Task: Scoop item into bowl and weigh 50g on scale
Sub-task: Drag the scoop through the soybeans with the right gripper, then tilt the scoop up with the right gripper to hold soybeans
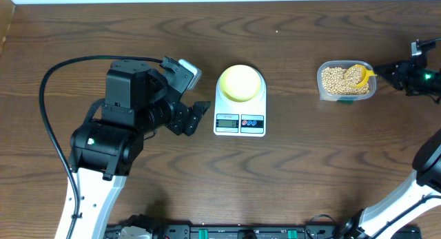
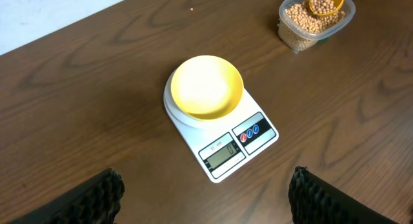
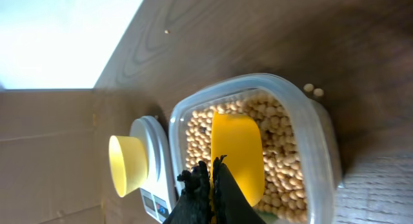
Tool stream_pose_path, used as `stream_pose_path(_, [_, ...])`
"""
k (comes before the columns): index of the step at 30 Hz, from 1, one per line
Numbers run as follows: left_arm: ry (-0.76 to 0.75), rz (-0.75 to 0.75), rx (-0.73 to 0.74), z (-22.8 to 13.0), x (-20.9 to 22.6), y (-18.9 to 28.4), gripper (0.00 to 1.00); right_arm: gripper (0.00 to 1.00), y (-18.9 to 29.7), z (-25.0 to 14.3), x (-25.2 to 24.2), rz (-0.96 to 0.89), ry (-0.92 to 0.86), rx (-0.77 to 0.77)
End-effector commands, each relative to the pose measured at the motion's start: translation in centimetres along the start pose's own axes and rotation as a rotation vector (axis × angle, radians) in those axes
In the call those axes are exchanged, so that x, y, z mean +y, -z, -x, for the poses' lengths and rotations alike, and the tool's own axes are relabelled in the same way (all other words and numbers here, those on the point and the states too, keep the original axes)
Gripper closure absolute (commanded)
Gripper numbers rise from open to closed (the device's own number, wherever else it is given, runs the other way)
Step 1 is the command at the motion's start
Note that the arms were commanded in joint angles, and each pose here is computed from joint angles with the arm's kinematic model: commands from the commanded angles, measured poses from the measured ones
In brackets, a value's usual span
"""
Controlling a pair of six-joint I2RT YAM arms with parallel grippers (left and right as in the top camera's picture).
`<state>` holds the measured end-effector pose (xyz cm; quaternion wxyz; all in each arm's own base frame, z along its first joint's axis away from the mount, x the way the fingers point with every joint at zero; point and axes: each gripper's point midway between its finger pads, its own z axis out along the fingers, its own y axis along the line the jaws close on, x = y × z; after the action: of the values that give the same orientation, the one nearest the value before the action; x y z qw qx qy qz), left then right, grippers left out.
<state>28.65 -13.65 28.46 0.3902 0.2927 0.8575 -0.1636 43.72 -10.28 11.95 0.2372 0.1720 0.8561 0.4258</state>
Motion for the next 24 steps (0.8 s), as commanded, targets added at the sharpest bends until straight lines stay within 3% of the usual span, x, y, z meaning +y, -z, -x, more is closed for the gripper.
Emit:
stream_pose_path(1, [-0.003, -0.005, 0.003, -0.2, 0.0, 0.0, 0.16, 0.99, 0.0, 0.1, 1.0, 0.083, 0.003, -0.006])
stream_pose_path(24, [-0.003, -0.005, 0.003, -0.2, 0.0, 0.0, 0.16, 0.99, 0.3, 0.2, 2.6, 0.179, 0.008, -0.014])
